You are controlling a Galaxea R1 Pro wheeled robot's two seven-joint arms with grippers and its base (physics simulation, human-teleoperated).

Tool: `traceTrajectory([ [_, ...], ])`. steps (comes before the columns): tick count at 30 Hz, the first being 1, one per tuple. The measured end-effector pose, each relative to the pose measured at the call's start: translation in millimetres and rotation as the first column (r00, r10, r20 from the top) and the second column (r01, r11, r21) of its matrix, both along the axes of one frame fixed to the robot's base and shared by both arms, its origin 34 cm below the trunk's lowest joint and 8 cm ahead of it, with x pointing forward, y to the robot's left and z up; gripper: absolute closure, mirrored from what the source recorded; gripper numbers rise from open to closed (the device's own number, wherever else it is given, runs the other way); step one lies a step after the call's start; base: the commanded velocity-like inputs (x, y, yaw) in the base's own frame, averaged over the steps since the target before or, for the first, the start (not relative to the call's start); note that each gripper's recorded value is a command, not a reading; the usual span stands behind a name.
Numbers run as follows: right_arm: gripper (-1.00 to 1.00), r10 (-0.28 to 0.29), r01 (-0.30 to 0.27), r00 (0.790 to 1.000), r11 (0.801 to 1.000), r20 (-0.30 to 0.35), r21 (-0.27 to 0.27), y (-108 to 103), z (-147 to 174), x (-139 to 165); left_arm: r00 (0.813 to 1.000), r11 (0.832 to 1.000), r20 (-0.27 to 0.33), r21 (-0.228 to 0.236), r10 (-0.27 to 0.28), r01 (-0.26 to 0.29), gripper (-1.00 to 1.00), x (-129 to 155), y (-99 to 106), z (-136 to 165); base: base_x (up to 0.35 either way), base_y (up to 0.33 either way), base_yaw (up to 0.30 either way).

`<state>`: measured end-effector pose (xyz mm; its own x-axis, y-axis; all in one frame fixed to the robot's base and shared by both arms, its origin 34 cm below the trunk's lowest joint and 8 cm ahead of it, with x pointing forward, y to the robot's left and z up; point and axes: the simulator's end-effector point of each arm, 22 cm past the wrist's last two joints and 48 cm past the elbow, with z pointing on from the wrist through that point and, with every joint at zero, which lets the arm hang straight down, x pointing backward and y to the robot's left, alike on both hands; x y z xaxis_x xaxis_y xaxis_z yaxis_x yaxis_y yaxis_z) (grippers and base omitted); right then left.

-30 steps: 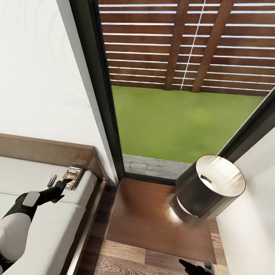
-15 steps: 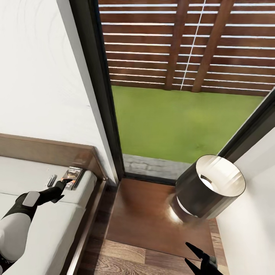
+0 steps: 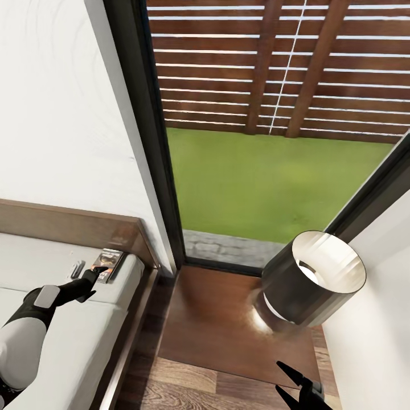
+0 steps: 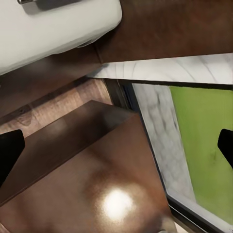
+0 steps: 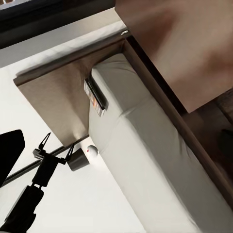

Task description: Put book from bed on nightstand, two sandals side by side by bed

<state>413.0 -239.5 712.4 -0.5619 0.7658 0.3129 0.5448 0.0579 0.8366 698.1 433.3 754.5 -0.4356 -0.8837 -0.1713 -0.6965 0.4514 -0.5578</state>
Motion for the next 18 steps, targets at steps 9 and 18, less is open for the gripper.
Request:
traceTrajectory([
  [9,-1.00,0.000,0.000,1.000,1.000,0.000,0.000,0.1,0.0,0.0,1.000,1.000,0.001,-0.001,0.001,-0.001,-1.00,0.4,-0.1,0.3,0.000,0.000,0.000],
  [18,-1.00,0.027,-0.027,1.000,1.000,-0.002,0.000,3.5,-0.2,-3.5,1.000,1.000,0.001,-0.003,0.000,0.000,-1.00,0.2,-1.3,-0.3,0.000,0.000,0.000],
])
